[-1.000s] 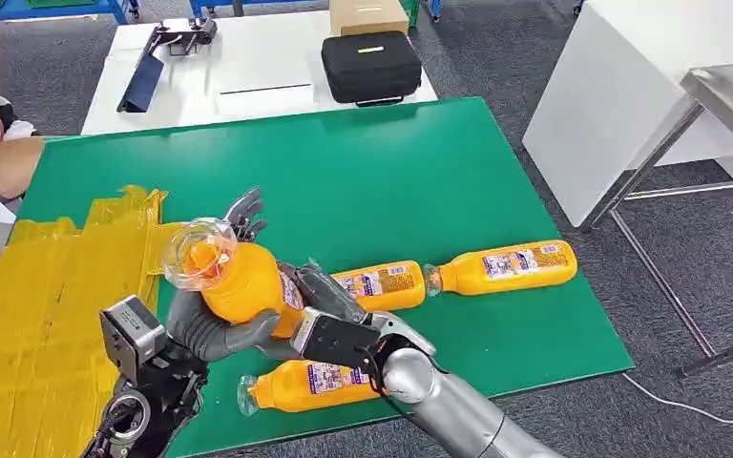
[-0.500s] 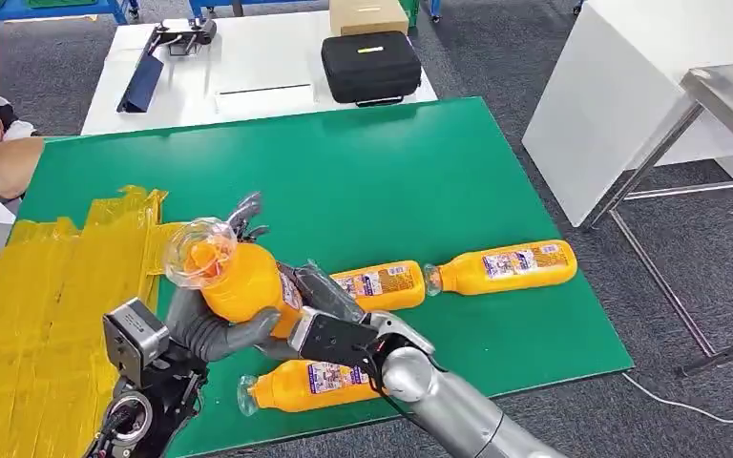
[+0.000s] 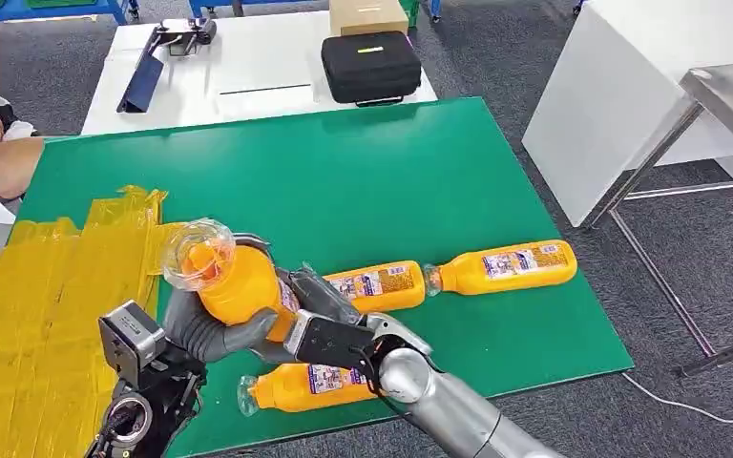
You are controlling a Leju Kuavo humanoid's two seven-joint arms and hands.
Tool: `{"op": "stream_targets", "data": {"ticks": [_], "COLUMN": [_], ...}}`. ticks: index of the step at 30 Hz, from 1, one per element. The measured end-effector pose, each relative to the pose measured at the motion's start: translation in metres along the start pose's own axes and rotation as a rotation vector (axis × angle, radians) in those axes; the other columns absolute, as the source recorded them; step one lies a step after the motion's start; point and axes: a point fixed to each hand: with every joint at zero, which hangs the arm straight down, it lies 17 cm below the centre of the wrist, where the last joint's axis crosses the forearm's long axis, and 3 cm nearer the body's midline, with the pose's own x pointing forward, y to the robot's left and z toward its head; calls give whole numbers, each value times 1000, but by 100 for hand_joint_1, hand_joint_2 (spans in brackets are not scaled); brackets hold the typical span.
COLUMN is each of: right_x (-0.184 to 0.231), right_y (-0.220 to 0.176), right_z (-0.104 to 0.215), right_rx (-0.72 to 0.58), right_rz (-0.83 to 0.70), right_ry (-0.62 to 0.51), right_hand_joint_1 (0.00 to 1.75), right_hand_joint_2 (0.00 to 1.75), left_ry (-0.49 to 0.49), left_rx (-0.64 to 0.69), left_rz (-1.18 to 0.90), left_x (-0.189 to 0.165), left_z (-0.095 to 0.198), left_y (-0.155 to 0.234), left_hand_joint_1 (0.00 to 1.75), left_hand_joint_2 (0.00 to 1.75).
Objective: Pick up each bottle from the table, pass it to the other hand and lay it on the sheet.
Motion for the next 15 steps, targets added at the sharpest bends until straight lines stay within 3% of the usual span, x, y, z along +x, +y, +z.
{"op": "stream_targets", "data": {"ticks": [5, 6, 7, 15], "right_x": [-2, -3, -3, -6], "right_y": [-9, -10, -13, -65], "right_z": [1, 1, 2, 17], "right_rx": [-52, -63, -74, -258], "right_rz": [-11, -15, -18, -35], "right_ry": [8, 10, 11, 22], "right_hand_joint_1": [175, 110, 2, 0], "right_hand_joint_2": [175, 175, 175, 175], "left_ry": [-12, -14, -15, -54], "left_rx": [7, 15, 22, 169], "left_rz": [9, 9, 5, -95], "left_x": [4, 5, 5, 21], "left_z": [-1, -1, -1, 1], "left_y": [1, 3, 5, 51], "left_hand_joint_1": [175, 175, 175, 175], "left_hand_joint_2": [175, 175, 175, 175]}}
